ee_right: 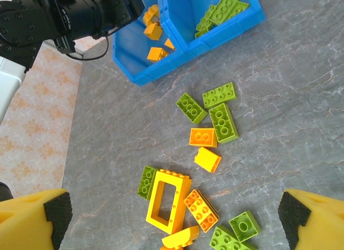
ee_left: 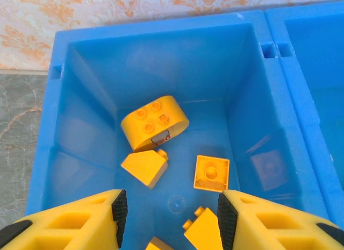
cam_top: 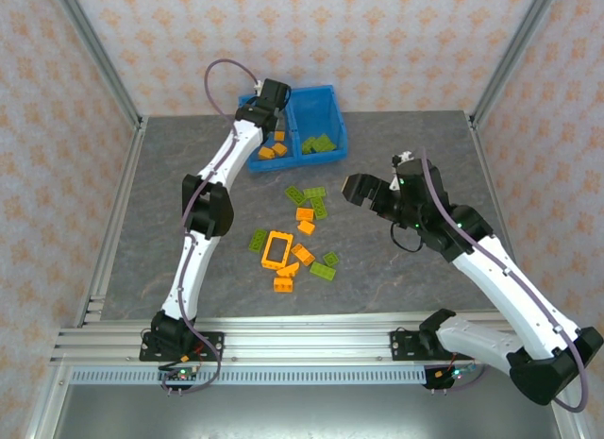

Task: Sort the legos into containers by color

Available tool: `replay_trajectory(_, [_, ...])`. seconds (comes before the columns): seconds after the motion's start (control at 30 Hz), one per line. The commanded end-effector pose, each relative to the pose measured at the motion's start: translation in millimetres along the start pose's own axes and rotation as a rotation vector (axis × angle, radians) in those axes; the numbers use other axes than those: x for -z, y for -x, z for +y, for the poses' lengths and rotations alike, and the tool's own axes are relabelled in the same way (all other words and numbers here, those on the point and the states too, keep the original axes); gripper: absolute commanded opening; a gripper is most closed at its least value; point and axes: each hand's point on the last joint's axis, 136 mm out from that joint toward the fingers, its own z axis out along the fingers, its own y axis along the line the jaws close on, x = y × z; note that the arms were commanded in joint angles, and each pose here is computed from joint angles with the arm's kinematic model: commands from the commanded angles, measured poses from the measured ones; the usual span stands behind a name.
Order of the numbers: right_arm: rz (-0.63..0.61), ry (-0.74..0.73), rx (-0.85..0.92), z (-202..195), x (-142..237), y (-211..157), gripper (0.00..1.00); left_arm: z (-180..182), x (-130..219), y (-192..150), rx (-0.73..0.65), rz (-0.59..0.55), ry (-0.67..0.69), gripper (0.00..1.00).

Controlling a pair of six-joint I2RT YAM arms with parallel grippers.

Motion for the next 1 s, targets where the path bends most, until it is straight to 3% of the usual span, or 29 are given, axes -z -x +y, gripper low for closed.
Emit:
replay_trajectory(0.0, [-0.003, -0.038, 0.06, -7, 0, -2, 1.0, 4, 76, 48, 0.091, -0.074, -0.088, 0.5])
replay_trajectory(0.17, [0.095, -0.037, 0.221, 2, -24, -12, 0.97, 1, 166, 59, 0.132, -0.139, -0.323, 0.52])
replay_trajectory(0.23, [0.155, -0.034, 0.3, 8, -42, -19, 0.97, 2, 218, 58, 0.112, -0.185, -0.445, 0.54])
replay_trajectory(0.33, [0.265, -0.034, 0.391, 10, -79, -32, 0.96, 19, 270, 35, 0.071, -0.214, -0.499, 0.59])
replay_trajectory(0.53, [0.384, -0.074, 0.482, 10, -148, -40, 0.88, 58, 340, -34, -0.085, -0.187, -0.525, 0.72])
replay_trajectory(0.67, [0.423, -0.115, 0.527, -1, -189, -47, 0.85, 61, 367, -93, -0.242, -0.115, -0.635, 0.86])
replay_trajectory(0.8, [0.462, -0.153, 0.596, -3, -227, -50, 0.82, 78, 366, -139, -0.336, -0.054, -0.612, 0.98])
replay_trajectory(0.97, [0.486, -0.22, 0.663, -11, -266, -53, 0.82, 89, 347, -169, -0.401, -0.016, -0.563, 1.0])
